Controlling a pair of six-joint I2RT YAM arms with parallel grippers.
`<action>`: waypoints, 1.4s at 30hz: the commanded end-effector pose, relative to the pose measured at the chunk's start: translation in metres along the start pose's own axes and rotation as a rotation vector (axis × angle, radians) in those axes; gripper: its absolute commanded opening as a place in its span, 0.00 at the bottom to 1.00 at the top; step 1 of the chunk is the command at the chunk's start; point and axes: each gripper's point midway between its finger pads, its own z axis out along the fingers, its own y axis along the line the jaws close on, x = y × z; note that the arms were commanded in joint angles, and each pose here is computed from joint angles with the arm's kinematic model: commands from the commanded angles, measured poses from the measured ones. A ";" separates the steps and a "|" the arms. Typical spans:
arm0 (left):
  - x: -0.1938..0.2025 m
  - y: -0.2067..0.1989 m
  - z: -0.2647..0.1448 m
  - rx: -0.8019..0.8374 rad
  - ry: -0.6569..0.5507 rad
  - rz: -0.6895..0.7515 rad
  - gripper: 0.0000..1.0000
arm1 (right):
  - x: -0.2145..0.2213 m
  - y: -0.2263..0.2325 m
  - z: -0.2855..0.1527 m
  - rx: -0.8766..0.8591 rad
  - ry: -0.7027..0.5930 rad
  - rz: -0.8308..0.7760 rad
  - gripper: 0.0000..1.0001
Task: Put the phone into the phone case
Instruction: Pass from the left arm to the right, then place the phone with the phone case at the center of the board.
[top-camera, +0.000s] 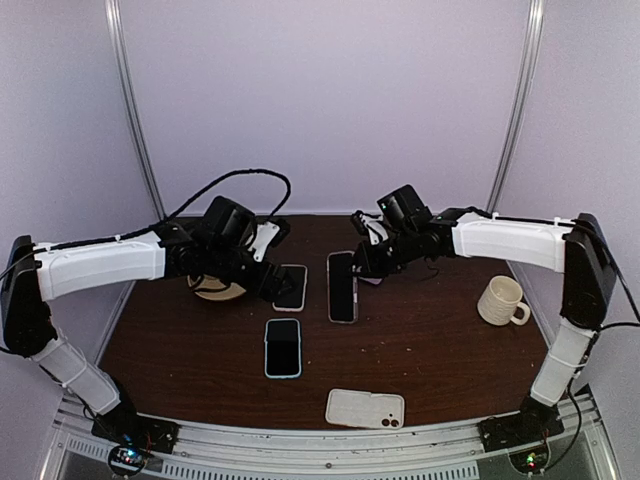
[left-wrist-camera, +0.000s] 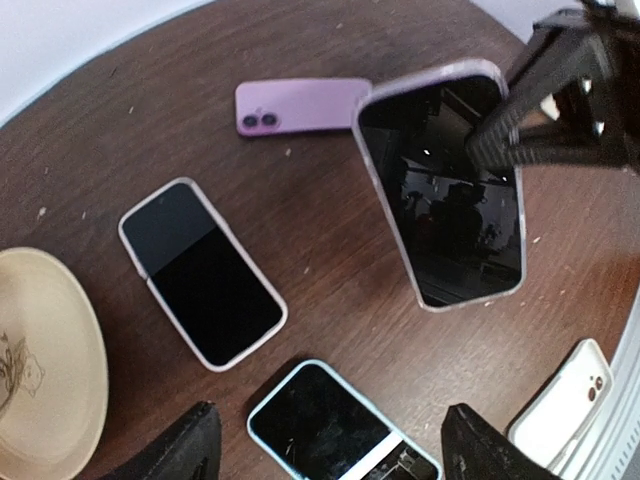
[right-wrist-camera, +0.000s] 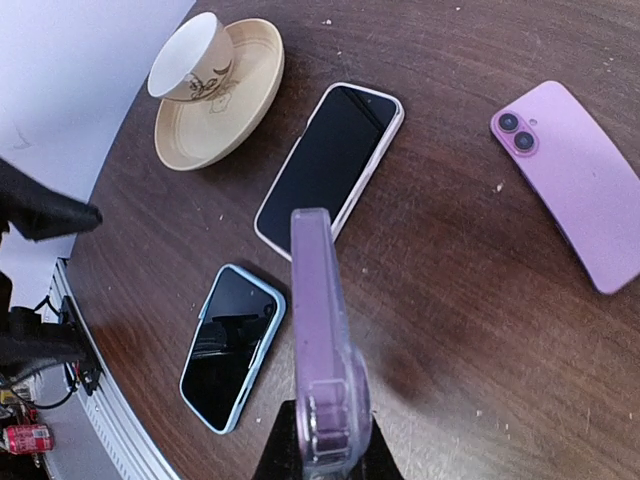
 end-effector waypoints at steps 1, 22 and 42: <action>0.034 0.028 0.000 -0.110 0.079 -0.060 0.80 | -0.038 0.009 0.017 -0.124 0.001 0.085 0.00; 0.069 0.061 0.016 -0.165 0.196 -0.125 0.77 | -0.011 -0.080 0.131 -0.093 0.270 0.254 0.30; 0.076 0.060 0.023 -0.154 0.215 -0.129 0.78 | 0.028 -0.064 0.050 0.283 0.226 0.052 0.49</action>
